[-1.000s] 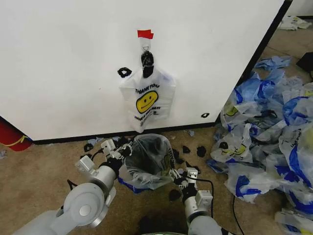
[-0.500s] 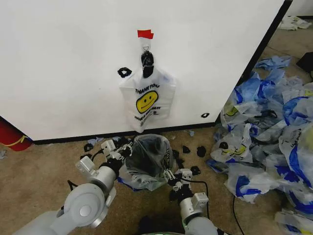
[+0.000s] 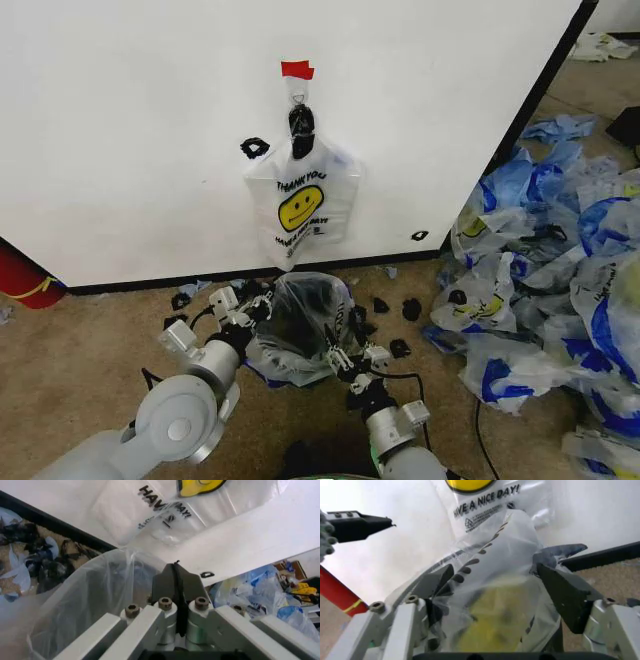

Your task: Pick up the garbage bag from the wall and place it over the trash bin.

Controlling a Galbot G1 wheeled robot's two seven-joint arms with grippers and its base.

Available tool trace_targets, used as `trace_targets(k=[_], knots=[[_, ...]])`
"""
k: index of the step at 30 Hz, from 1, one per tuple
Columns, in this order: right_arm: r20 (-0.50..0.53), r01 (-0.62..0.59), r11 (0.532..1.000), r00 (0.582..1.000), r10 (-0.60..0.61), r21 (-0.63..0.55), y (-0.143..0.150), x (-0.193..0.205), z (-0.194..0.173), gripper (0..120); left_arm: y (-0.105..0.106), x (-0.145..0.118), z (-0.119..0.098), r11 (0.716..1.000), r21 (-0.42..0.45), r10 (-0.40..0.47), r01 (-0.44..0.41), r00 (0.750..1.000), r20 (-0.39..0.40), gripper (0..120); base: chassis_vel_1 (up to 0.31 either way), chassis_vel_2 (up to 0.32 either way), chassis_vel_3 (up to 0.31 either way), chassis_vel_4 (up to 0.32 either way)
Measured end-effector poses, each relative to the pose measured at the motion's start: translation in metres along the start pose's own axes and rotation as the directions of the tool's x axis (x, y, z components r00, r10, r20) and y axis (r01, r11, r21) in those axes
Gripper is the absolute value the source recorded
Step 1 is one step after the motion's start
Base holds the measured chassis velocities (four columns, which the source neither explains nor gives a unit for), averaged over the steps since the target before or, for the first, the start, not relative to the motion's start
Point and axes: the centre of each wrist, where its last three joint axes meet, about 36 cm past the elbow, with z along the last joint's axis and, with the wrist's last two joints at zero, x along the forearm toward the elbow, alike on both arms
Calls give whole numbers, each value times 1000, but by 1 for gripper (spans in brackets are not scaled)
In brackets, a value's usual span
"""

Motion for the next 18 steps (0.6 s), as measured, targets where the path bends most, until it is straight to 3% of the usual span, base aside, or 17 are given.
trace_targets(k=[18], knots=[[-7,-36,999,999,36,5,-2,15,3,67,0,3,2,1000,0,0,0,1000,3,0,0,0,0,0]])
